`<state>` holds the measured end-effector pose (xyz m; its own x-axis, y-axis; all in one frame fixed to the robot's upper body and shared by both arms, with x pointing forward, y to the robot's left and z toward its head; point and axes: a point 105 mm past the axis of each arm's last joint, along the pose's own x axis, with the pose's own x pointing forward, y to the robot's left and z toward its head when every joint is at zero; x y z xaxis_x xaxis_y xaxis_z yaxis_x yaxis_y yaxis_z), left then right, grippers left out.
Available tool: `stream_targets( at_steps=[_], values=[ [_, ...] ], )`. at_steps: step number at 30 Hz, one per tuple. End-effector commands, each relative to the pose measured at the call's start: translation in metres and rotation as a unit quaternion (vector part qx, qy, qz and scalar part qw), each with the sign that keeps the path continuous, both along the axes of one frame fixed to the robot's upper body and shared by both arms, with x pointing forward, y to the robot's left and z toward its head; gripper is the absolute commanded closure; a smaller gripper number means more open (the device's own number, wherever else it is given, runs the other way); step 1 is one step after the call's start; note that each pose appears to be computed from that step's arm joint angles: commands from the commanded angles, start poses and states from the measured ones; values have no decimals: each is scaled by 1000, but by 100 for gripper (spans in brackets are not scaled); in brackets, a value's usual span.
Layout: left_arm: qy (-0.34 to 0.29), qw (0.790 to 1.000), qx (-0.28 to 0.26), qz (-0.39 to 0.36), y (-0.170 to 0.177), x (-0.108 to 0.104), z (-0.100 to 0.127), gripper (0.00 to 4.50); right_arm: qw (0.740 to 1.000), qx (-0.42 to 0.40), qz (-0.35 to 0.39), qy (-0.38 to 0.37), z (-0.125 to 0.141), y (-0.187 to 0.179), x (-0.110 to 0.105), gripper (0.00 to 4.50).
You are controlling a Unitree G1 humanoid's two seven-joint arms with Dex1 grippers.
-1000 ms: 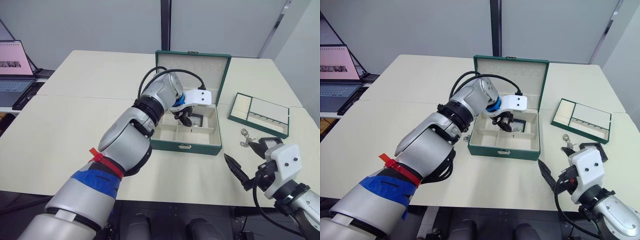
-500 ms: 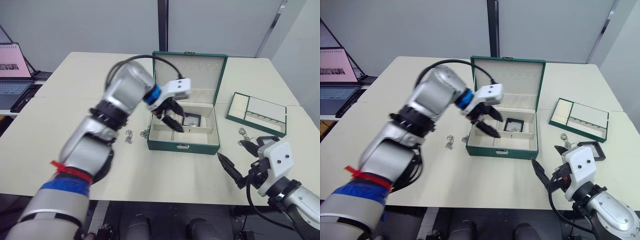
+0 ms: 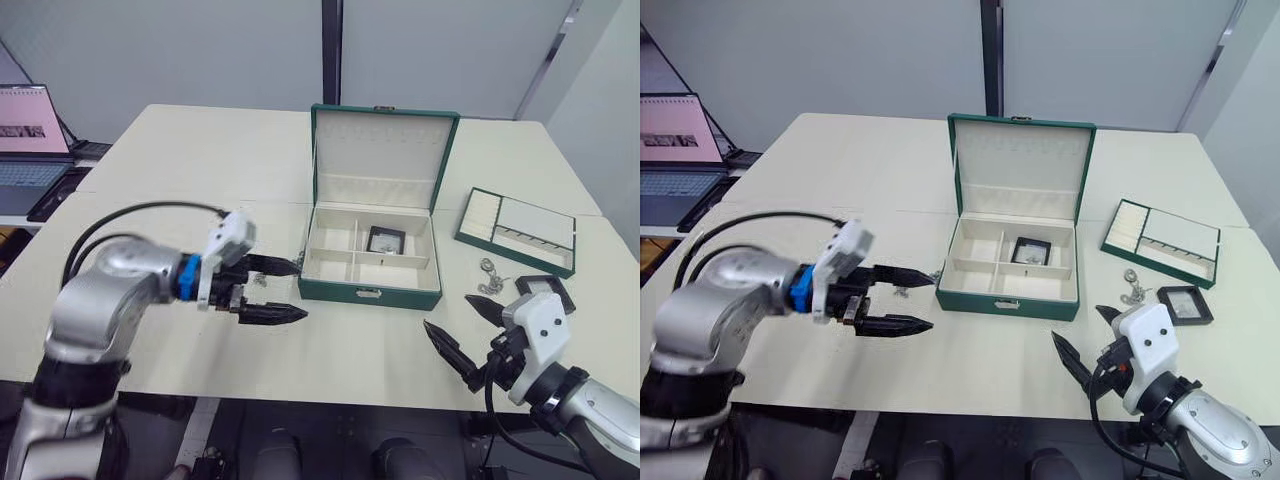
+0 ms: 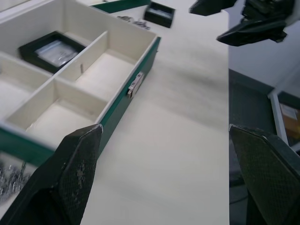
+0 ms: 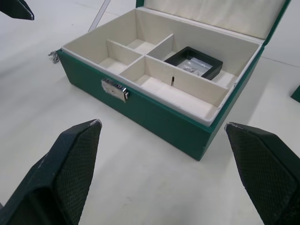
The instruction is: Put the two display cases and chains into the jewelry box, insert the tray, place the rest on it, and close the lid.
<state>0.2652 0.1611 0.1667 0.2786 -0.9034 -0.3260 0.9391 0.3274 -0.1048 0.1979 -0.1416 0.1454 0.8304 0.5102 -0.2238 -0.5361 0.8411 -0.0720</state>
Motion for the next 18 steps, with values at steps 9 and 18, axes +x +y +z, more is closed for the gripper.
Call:
stream_targets(
  at_steps=[9, 18],
  values=[
    [-70, 989, 17, 127, 46, 12, -16, 1, 999, -16, 37, 8, -10, 5, -7, 0],
    [-48, 989, 15, 142, 58, 10, -20, 1, 999, -17, 45, 10, -13, 7, -9, 0]
  ],
)
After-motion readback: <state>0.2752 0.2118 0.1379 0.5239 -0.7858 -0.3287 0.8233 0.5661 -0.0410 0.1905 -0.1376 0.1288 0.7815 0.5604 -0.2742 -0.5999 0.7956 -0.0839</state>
